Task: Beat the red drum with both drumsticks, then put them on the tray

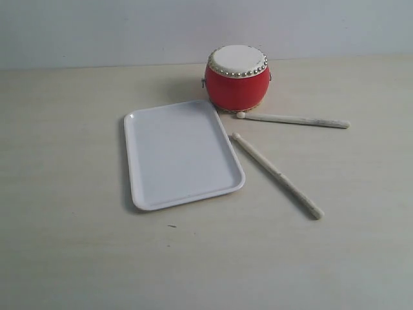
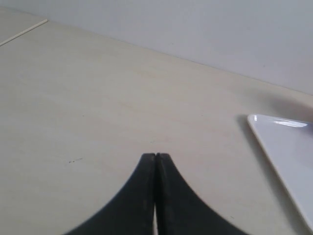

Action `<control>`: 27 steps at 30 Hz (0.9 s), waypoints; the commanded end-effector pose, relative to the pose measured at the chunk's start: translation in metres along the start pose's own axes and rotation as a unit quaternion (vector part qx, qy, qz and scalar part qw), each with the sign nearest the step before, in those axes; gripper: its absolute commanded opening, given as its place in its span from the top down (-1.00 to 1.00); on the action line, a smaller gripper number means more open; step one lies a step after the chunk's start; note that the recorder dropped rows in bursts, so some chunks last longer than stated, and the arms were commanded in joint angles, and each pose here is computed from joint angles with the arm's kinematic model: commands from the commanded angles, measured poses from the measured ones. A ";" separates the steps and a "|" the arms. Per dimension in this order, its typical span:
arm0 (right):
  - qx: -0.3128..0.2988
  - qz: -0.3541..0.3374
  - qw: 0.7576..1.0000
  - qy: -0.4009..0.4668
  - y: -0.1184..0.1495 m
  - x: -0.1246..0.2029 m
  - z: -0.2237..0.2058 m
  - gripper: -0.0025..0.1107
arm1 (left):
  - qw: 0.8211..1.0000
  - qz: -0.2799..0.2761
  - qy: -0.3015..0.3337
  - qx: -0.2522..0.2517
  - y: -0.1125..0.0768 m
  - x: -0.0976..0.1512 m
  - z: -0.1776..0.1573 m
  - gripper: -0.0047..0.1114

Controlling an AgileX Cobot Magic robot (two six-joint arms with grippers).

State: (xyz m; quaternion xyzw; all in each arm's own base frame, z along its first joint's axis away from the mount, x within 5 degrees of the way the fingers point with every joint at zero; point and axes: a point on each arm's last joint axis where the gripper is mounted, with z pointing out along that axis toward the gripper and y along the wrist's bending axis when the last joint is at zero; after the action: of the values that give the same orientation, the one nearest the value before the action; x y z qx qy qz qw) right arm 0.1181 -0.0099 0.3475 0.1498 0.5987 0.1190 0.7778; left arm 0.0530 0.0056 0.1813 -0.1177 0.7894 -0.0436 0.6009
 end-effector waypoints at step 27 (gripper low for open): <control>0.067 -0.183 0.775 0.602 -0.030 0.116 0.270 0.96 | 1.000 -0.001 0.003 0.004 0.000 0.001 0.001 0.92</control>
State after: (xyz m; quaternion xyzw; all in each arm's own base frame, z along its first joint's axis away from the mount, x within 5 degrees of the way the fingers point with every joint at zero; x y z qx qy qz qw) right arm 0.4048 -0.0204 0.2983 -0.0066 0.9687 -0.0037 0.2481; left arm 0.0530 0.0056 0.1813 -0.1177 0.7894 -0.0436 0.6009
